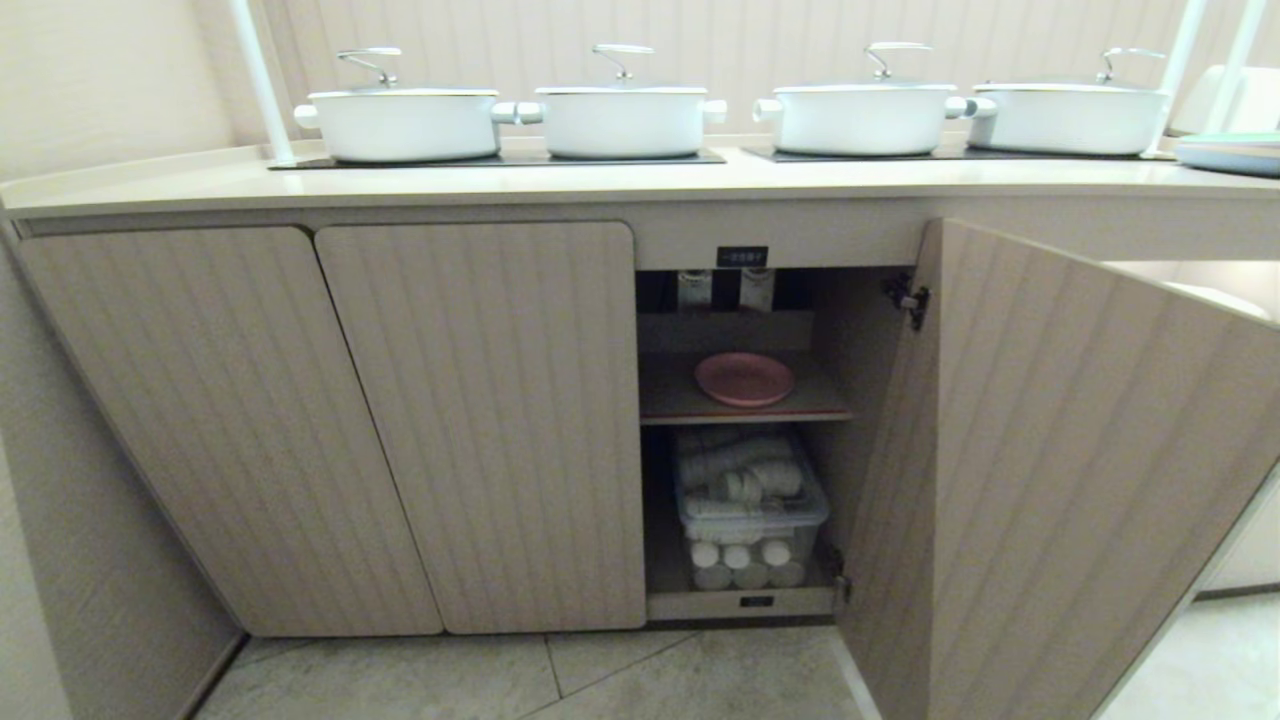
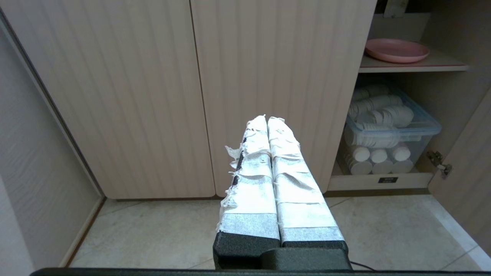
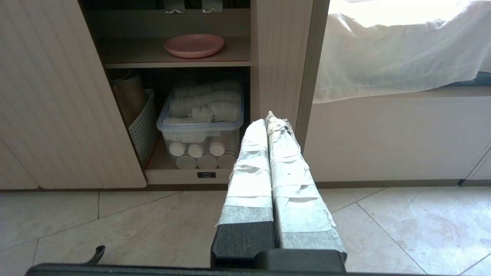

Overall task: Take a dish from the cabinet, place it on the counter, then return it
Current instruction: Take the plate from the cabinet

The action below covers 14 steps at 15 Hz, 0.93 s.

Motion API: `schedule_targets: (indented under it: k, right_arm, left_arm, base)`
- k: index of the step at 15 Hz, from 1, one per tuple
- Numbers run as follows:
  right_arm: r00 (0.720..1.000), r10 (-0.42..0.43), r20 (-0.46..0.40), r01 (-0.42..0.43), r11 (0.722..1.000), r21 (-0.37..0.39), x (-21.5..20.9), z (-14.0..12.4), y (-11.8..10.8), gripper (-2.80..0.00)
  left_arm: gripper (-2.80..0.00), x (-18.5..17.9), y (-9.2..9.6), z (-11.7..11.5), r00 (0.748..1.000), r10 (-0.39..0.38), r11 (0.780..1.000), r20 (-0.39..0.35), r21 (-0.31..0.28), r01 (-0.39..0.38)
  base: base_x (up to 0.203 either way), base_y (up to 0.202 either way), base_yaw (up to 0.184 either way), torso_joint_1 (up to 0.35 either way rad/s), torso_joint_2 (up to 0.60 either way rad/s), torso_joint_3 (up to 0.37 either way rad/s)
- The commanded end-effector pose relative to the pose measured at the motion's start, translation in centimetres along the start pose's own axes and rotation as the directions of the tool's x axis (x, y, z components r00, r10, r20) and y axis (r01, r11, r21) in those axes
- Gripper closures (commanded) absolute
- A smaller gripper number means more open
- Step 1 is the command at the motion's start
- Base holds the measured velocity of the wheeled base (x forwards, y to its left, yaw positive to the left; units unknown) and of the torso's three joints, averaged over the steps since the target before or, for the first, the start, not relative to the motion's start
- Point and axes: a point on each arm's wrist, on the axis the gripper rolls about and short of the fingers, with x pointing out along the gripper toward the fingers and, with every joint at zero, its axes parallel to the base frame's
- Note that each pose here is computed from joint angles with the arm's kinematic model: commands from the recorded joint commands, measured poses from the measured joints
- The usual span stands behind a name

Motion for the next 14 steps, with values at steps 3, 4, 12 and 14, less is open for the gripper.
schedule_targets:
  k: [3, 4, 12, 14]
  right_arm:
    - [1.000, 0.000, 0.000, 0.000, 1.000, 0.000, 0.00, 0.00, 0.00, 0.00]
    - [1.000, 0.000, 0.000, 0.000, 1.000, 0.000, 0.00, 0.00, 0.00, 0.00]
    - [1.000, 0.000, 0.000, 0.000, 1.000, 0.000, 0.00, 0.00, 0.00, 0.00]
    - [1.000, 0.000, 0.000, 0.000, 1.000, 0.000, 0.00, 0.00, 0.00, 0.00]
  left_arm:
    - [0.00, 0.00, 0.00, 0.00, 1.000, 0.000, 1.000, 0.001, 0.000, 0.000]
    - [0.00, 0.00, 0.00, 0.00, 1.000, 0.001, 1.000, 0.001, 0.000, -0.001]
    - [0.00, 0.00, 0.00, 0.02, 1.000, 0.001, 1.000, 0.002, -0.002, -0.001]
    - [0.00, 0.00, 0.00, 0.02, 1.000, 0.001, 1.000, 0.002, -0.001, -0.001]
  base:
    - [0.000, 0.000, 0.000, 0.000, 0.00, 0.000]
    - [0.000, 0.000, 0.000, 0.000, 0.00, 0.000]
    - [0.000, 0.000, 0.000, 0.000, 0.00, 0.000]
    - [0.000, 0.000, 0.000, 0.000, 0.00, 0.000]
